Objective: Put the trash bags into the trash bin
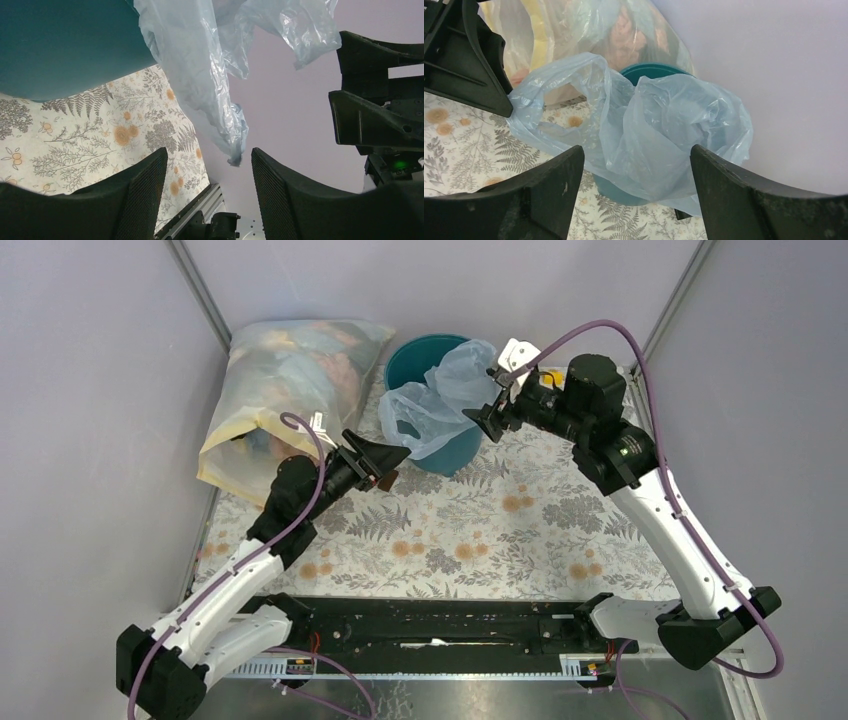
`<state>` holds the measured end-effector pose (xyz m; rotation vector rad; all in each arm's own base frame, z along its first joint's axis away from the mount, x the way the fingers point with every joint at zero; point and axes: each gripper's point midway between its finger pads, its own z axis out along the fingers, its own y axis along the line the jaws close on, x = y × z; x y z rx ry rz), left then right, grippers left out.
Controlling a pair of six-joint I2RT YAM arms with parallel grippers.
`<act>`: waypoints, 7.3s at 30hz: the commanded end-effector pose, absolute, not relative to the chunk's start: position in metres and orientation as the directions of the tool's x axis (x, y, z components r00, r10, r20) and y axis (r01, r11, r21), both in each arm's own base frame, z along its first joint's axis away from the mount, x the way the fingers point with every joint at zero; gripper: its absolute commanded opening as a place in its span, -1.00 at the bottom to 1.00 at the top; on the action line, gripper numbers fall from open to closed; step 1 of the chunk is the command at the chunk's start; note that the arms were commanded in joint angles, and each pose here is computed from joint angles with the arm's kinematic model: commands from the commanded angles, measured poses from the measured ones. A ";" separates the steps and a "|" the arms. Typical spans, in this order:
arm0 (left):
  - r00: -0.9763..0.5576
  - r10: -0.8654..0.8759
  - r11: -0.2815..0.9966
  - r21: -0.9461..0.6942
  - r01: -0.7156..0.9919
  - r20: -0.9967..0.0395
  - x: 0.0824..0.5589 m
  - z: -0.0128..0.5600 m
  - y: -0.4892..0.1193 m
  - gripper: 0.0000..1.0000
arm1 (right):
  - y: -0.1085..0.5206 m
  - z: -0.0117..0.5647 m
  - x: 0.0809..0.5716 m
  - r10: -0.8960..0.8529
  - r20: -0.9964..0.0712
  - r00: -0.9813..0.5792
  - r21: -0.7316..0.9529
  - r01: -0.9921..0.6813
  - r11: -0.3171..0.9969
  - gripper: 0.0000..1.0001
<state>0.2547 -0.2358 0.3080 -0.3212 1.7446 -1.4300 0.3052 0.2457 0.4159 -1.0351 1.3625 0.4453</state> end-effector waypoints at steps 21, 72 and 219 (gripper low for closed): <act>-0.532 -0.727 0.259 -0.891 0.373 -0.434 0.284 0.345 -0.247 -0.04 | 0.248 0.423 0.362 -0.554 -0.703 0.446 -0.706 -0.526 0.473 0.28; -0.437 -0.437 0.568 -0.618 0.544 -0.786 0.356 0.451 -0.164 -1.00 | 0.106 0.427 0.345 -0.122 -0.960 -0.252 -0.083 -0.160 0.984 -0.40; -0.556 -0.380 0.611 -0.652 0.449 -0.739 0.313 0.349 -0.149 -1.00 | 0.169 0.346 0.441 0.096 -0.903 -0.418 0.129 -0.050 0.990 0.59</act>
